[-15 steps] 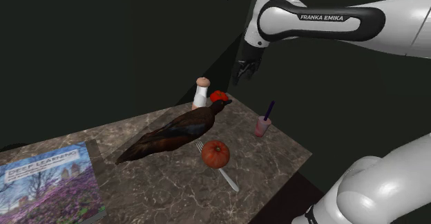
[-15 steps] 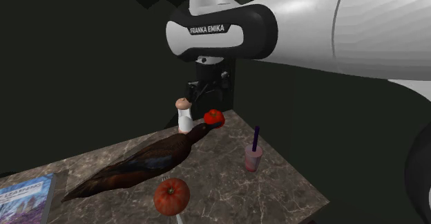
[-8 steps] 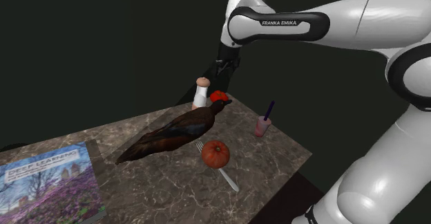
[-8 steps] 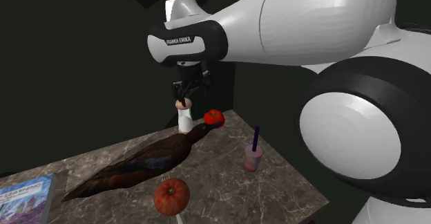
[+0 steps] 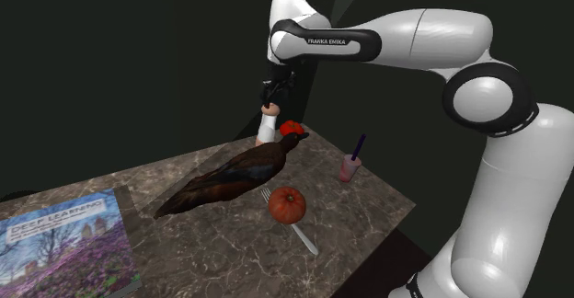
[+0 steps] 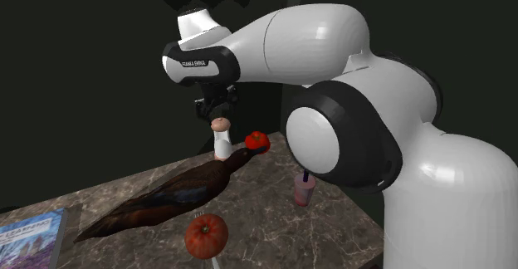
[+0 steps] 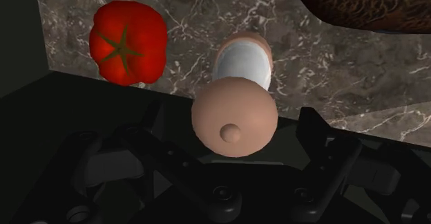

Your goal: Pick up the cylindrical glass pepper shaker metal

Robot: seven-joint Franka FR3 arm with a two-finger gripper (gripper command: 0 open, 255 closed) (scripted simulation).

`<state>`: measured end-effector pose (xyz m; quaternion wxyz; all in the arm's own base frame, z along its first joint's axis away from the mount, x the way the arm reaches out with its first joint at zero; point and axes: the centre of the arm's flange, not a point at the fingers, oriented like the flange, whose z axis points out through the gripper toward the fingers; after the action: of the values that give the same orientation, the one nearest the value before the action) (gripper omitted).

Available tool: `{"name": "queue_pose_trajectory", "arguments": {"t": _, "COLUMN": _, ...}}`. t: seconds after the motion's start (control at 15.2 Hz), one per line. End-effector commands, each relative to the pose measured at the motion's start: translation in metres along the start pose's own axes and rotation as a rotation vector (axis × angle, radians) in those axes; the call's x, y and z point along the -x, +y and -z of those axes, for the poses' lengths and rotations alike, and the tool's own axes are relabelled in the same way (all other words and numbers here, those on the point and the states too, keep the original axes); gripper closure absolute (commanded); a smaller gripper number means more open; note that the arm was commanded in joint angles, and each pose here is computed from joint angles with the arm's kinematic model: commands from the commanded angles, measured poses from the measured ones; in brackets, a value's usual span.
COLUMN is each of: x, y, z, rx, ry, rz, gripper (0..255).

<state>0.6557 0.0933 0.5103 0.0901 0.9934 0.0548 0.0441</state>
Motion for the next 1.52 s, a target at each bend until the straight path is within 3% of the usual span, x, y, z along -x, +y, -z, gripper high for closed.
{"name": "queue_pose_trajectory", "arguments": {"t": 0.0, "x": -0.004, "y": -0.002, "z": -0.009, "rx": 0.004, "ry": 0.000, "rz": 0.000, "gripper": 0}}
{"name": "queue_pose_trajectory", "arguments": {"t": 0.46, "x": -0.002, "y": -0.008, "z": -0.038, "rx": 0.004, "ry": 0.000, "rz": 0.000, "gripper": 0}}
{"name": "queue_pose_trajectory", "arguments": {"t": 0.53, "x": -0.002, "y": -0.008, "z": -0.038, "rx": 0.004, "ry": 0.000, "rz": 0.000, "gripper": 255}}
{"name": "queue_pose_trajectory", "arguments": {"t": 1.12, "x": -0.002, "y": -0.008, "z": -0.038, "rx": 0.004, "ry": 0.000, "rz": 0.000, "gripper": 255}}
{"name": "queue_pose_trajectory", "arguments": {"t": 1.45, "x": -0.004, "y": -0.003, "z": -0.012, "rx": 0.004, "ry": 0.000, "rz": 0.000, "gripper": 255}}
